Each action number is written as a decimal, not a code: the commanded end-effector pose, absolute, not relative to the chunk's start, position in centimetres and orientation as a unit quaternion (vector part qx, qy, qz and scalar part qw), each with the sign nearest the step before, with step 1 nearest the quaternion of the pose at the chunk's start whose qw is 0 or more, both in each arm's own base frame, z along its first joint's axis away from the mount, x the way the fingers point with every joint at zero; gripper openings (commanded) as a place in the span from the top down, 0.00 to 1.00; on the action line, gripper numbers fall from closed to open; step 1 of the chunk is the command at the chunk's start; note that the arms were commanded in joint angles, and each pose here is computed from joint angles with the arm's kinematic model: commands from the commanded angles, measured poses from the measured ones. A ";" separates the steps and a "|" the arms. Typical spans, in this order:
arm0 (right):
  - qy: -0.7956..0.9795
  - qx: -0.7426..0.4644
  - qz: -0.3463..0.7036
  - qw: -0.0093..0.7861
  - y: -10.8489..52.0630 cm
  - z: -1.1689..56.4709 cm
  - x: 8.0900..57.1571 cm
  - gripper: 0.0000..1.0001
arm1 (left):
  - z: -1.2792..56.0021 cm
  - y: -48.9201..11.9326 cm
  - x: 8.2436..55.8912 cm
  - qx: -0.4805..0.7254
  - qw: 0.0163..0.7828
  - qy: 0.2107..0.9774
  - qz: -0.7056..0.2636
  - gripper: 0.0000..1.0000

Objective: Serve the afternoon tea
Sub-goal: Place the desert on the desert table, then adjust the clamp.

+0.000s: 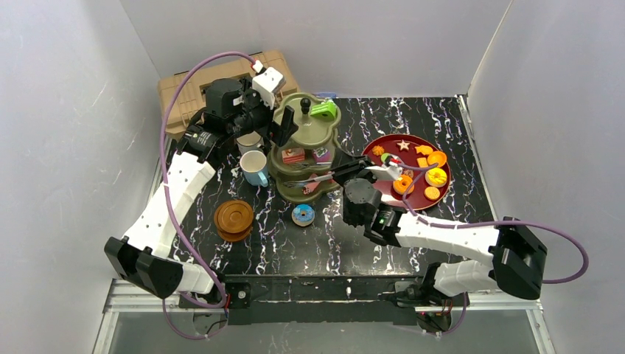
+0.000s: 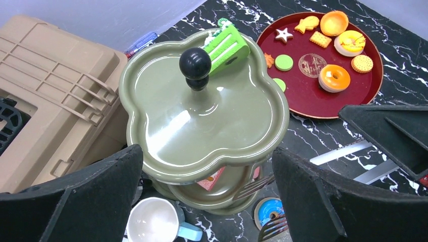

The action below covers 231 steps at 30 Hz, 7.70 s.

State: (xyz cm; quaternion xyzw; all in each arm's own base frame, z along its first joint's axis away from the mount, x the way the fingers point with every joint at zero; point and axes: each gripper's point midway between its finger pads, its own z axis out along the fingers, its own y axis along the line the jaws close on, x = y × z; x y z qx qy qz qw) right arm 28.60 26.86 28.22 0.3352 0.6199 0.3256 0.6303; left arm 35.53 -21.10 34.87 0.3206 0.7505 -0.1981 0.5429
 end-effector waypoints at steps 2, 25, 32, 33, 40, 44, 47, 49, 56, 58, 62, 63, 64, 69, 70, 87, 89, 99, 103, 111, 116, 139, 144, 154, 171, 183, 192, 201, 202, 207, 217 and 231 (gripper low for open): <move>0.618 0.341 0.316 0.633 24.5 29.5 27.8 0.99 | 36.3 -20.4 34.2 0.332 0.562 0.732 -0.194 0.02; 0.690 0.318 0.216 0.614 18.6 37.4 25.1 0.99 | 33.7 -34.0 22.2 0.637 0.660 0.397 -0.004 0.02; 0.689 0.326 0.232 0.604 18.6 37.9 24.9 0.99 | 33.9 -36.7 24.7 0.605 0.668 0.430 0.051 0.02; 0.689 0.327 0.235 0.602 18.6 37.9 24.8 0.99 | 34.0 -36.9 24.8 0.599 0.669 0.438 0.048 0.02; 0.684 0.335 0.264 0.592 17.6 38.7 24.0 0.99 | 34.7 -37.2 25.5 0.570 0.675 0.467 0.035 0.21; 0.684 0.333 0.280 0.585 17.7 38.7 23.7 0.92 | 35.3 -37.2 25.5 0.562 0.682 0.467 0.019 0.45; 0.687 0.327 0.287 0.582 17.7 38.7 23.5 0.81 | 35.6 -37.2 25.5 0.559 0.685 0.467 0.013 0.66; 0.689 0.323 0.290 0.581 17.5 38.7 23.3 0.72 | 36.0 -37.1 25.5 0.555 0.687 0.468 0.009 0.77; 0.692 0.256 0.306 0.601 16.9 40.3 22.3 0.06 | 38.0 -36.6 24.4 0.528 0.688 0.492 -0.072 0.83; 0.689 0.228 0.323 0.607 16.8 41.1 21.7 0.02 | 37.6 -36.3 23.1 0.525 0.661 0.518 -0.140 0.82; 0.688 0.172 0.356 0.608 17.8 42.2 20.7 0.02 | 37.2 -36.2 20.8 0.531 0.625 0.526 -0.227 0.81; 0.695 0.159 0.358 0.603 18.4 42.0 20.6 0.02 | 37.2 -36.3 20.7 0.530 0.620 0.529 -0.236 0.81; 0.703 0.143 0.359 0.597 19.2 41.7 20.5 0.02 | 37.1 -36.4 20.7 0.529 0.611 0.535 -0.244 0.81; 0.725 0.089 0.359 0.581 22.7 41.5 20.7 0.02 | 36.8 -36.8 21.2 0.523 0.583 0.561 -0.268 0.81; 0.723 0.085 0.359 0.584 23.0 41.6 20.9 0.02 | 36.9 -36.8 21.1 0.524 0.582 0.559 -0.273 0.80; 0.717 0.054 0.389 0.576 24.2 41.6 20.1 0.78 | 36.6 -35.7 21.0 0.527 0.555 0.564 -0.309 0.69; 0.719 0.058 0.379 0.580 24.2 41.8 20.5 0.88 | 36.5 -35.6 21.4 0.525 0.558 0.568 -0.301 0.43; 0.724 0.094 0.331 0.598 23.3 41.8 22.0 0.93 | 33.7 -34.2 23.0 0.540 0.557 0.587 -0.231 0.36; 0.719 0.103 0.333 0.601 22.8 42.2 22.0 0.92 | 32.2 -33.9 22.5 0.554 0.544 0.588 -0.227 0.52; 0.728 0.094 0.338 0.589 24.5 41.7 22.3 0.90 | 32.3 -34.7 22.1 0.562 0.540 0.578 -0.241 0.63; 0.729 0.096 0.342 0.585 24.6 41.4 22.2 0.71 | 32.9 -34.7 22.5 0.561 0.553 0.571 -0.231 0.89; 0.796 0.040 0.369 0.479 27.4 36.4 23.4 0.38 | 34.8 -34.6 23.2 0.550 0.569 0.567 -0.227 1.00; 0.800 0.045 0.376 0.465 26.6 35.8 23.7 0.33 | 34.9 -34.6 22.7 0.556 0.560 0.565 -0.242 1.00; 0.782 0.082 0.366 0.498 24.4 36.9 24.7 0.88 | 35.0 -34.3 22.3 0.553 0.556 0.568 -0.250 0.44; 0.770 0.076 0.405 0.487 25.6 38.2 24.3 0.90 | 31.8 -33.4 22.3 0.575 0.539 0.573 -0.225 0.36; 0.762 0.078 0.439 0.469 26.0 38.3 24.0 0.77 | 31.8 -33.6 21.8 0.584 0.532 0.564 -0.240 0.98; 0.767 0.067 0.449 0.454 26.2 37.6 23.9 0.45 | 32.5 -33.5 22.1 0.575 0.531 0.571 -0.247 1.00; 0.775 0.019 0.470 0.422 27.4 36.6 22.9 0.29 | 33.3 -32.9 22.5 0.547 0.518 0.593 -0.284 1.00; 0.777 0.012 0.473 0.415 27.7 36.3 22.7 0.29 | 33.5 -32.9 22.4 0.542 0.513 0.597 -0.293 1.00; 0.783 -0.007 0.478 0.397 28.2 35.7 22.3 0.28 | 34.1 -32.7 22.3 0.534 0.508 0.600 -0.310 0.99; 0.810 0.015 0.419 0.411 27.2 34.2 24.1 0.28 | 34.8 -32.6 23.5 0.531 0.538 0.591 -0.282 1.00; 0.807 0.009 0.423 0.412 28.0 34.7 24.7 0.31 | 34.4 -32.6 24.3 0.550 0.553 0.576 -0.245 1.00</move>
